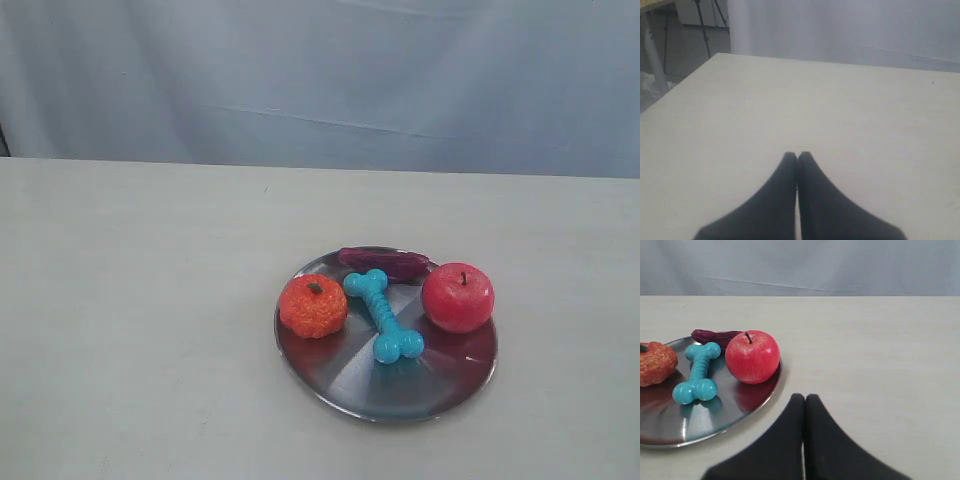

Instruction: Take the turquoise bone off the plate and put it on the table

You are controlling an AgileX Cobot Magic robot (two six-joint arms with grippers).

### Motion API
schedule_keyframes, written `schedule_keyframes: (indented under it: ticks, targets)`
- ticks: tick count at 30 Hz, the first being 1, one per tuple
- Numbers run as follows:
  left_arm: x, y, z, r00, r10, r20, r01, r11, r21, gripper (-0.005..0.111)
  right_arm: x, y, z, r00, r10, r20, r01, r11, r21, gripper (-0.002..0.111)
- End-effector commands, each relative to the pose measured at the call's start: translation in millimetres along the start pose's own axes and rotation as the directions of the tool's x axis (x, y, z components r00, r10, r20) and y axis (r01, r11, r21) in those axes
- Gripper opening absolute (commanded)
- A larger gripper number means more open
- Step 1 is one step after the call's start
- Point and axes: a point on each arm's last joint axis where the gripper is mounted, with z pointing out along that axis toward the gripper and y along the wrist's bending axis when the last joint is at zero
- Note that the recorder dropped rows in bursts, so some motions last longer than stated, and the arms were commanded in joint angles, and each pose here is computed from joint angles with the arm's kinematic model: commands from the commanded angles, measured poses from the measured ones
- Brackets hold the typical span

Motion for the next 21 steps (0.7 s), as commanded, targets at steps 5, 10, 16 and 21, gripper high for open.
schedule_keyframes:
  ticks: [5,10,16,21]
  targets:
    - [0,-0.3,0,1.000,0.000,0.003,0.000,1.000,0.005,0.000,0,0,0,1.000,-0.005,0.008,0.005,1.000,-0.004,0.000]
    - [0,-0.3,0,1.000,0.000,0.003,0.000,1.000,0.005,0.000,-1,0,0,1.000,-0.017,0.023,0.017,1.000,-0.001,0.000]
    - [0,-0.3,0,1.000,0.000,0.003,0.000,1.000,0.005,0.000,-34,3,-7,0.924,-0.014,0.382,0.024,0.999,-0.023,0.000]
    - [0,-0.3,0,1.000,0.000,0.003,0.000,1.000,0.005,0.000,-43,3,-11,0.875,-0.006,0.484,0.024,0.999,-0.031,0.000]
